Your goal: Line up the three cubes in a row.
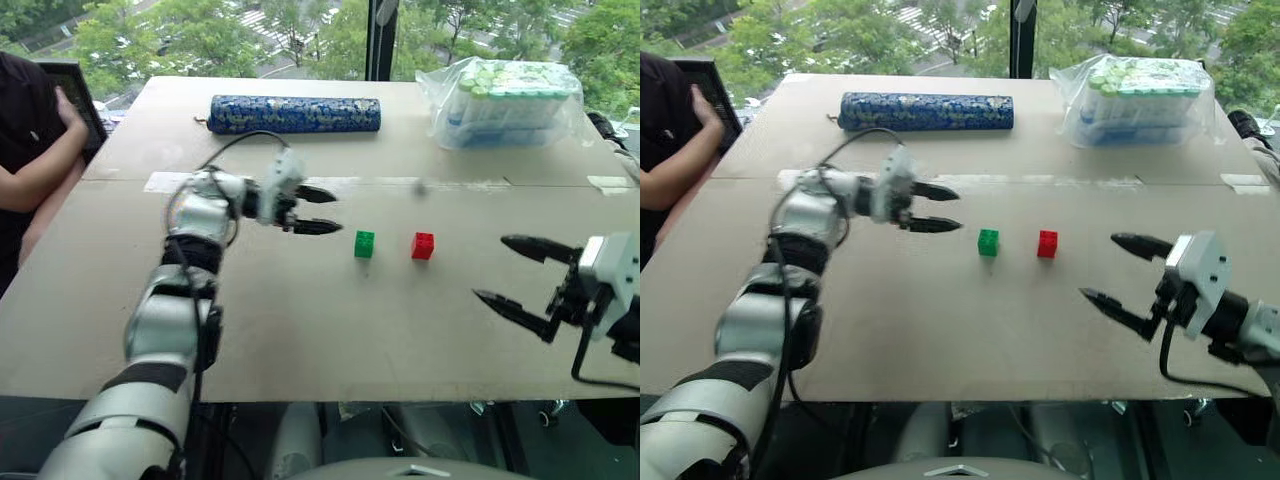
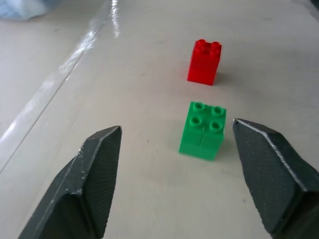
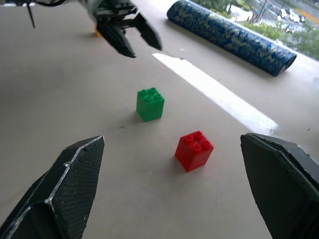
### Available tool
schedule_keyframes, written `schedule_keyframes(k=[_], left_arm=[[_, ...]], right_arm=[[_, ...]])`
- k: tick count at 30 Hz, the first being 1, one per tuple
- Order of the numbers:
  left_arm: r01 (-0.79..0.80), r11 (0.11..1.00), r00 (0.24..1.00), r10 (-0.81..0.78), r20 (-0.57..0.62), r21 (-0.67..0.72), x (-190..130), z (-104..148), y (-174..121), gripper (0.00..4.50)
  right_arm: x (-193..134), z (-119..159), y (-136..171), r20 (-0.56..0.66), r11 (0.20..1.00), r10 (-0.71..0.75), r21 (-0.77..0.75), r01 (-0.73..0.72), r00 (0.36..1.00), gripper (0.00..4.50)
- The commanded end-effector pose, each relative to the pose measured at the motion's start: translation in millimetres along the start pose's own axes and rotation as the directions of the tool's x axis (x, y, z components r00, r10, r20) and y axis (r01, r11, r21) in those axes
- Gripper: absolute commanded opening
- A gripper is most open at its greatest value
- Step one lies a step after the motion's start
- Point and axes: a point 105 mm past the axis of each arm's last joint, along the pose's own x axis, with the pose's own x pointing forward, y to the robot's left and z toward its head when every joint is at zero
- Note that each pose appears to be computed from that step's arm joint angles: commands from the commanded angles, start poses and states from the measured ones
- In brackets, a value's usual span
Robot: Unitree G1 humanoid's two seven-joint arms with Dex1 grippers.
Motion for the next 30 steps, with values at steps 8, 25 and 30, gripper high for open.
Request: schedule_keyframes(k=[8, 25, 30], left_arm=[[-0.833, 0.524, 0.549, 0.825, -0.135, -0.18, -138.4, -25.9, 37.0, 3.59], [-0.833, 0.508, 0.553, 0.781, -0.291, -0.219, -130.2, -72.6, 70.2, 3.59], [-0.831, 0.53, 0.556, 0.781, -0.285, -0.169, -130.8, -71.9, 76.0, 1.47]], right_arm=[[31.4, 46.9, -3.1, 0.162, 0.965, 0.263, -0.031, -0.261, 0.951, 4.5], [33.8, 40.4, 3.7, 0.131, 0.96, 0.278, -0.055, -0.273, 0.952, 4.5], [27.7, 39.8, 6.4, 0.124, 0.969, 0.247, -0.044, -0.244, 0.961, 4.5]])
